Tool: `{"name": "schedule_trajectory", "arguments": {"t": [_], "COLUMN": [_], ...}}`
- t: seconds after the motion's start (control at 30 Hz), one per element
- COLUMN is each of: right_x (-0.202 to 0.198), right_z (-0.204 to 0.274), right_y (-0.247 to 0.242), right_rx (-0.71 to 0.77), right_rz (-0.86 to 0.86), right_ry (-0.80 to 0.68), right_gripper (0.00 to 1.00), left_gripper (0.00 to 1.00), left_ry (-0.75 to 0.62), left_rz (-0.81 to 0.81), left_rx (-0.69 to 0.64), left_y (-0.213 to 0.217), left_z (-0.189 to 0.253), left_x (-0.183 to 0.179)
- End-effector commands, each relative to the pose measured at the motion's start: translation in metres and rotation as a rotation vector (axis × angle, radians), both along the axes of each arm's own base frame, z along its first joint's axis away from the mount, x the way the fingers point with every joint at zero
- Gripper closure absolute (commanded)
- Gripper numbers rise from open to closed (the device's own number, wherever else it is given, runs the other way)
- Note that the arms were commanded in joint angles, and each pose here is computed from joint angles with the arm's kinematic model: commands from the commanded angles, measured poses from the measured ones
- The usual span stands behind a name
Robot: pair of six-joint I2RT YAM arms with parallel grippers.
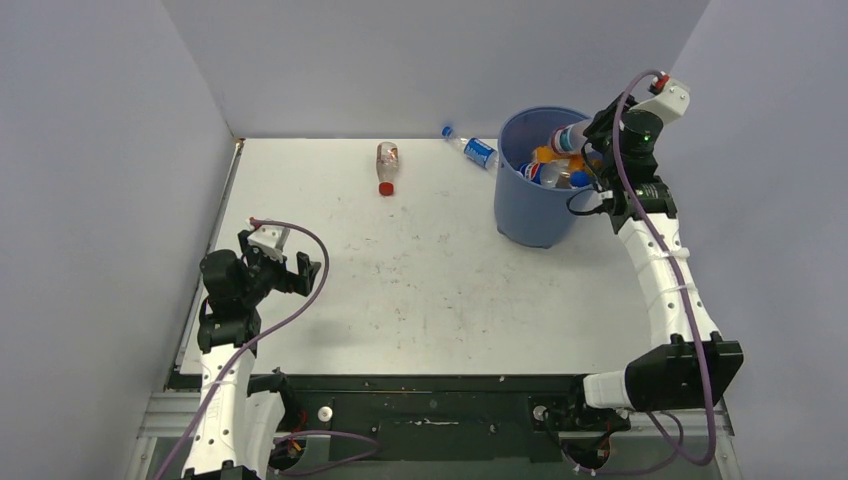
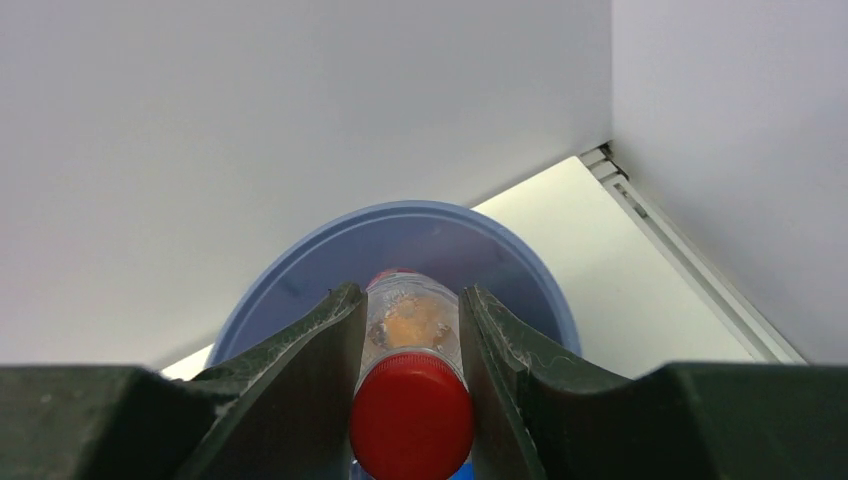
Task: Put the plastic bottles in the bin
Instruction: Place the plastic bottle in the trash bin.
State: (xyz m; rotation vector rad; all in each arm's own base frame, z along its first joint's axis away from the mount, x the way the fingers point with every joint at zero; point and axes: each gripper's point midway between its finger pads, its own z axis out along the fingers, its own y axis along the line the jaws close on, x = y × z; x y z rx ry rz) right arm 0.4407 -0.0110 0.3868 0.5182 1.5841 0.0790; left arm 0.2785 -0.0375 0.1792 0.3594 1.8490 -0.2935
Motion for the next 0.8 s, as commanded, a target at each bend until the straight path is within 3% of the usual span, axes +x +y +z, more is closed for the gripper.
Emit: {"name": "schedule_trajectory", "arguments": {"t": [0.0,0.17,0.2,0.3,0.33,0.5,0.57,0.63,0.77], "right_x": [0.022,0.026,0.023,0.015,0.011,-0.008,-0.018,-0.032,-0.059], "right_z": [-0.014,-0.052,-0.058,-0.063,-0.063,-0.047,-0.03,-0.008,0.032], "right_y": [-0.017,-0.017,-0.016,-0.013,-0.013,-0.013,-0.013,-0.011,0.002], "right_rx": [-0.01,0.025,0.032,0.059,0.067,0.08,0.085,0.089,0.096], "right_rz": [-0.048,-0.02,-0.015,-0.001,-0.002,-0.01,-0.017,-0.022,0.0], "right_ry": [0.002,0.041,0.046,0.037,0.035,0.023,-0.001,-0.039,-0.111], "right_gripper": [0.95,0.92,0.84,0.37,0.28,0.05,0.0,0.08,0.1], "left_gripper": [0.04,0.04,0.04,0.04,0.04,0.04,0.04,0.04,0.04], "left_ry": [-0.051,-0.058,-0.062,-0.064,-0.063,-0.057,-0.06,-0.063,-0.089], "left_rz": [-0.01,-0.011,-0.012,-0.014,-0.015,-0.015,-0.014,-0.008,0.005], "left_rx": [0.012,0.014,0.017,0.022,0.021,0.016,0.014,0.01,-0.008], "left_y": [-0.001,-0.001,-0.001,-0.001,-0.001,-0.002,-0.002,-0.002,-0.002], "left_z": [0.01,0.014,0.015,0.015,0.015,0.014,0.015,0.016,0.022], "left_x": [0.004,0.004,0.004,0.004,0.004,0.005,0.006,0.006,0.009]}}
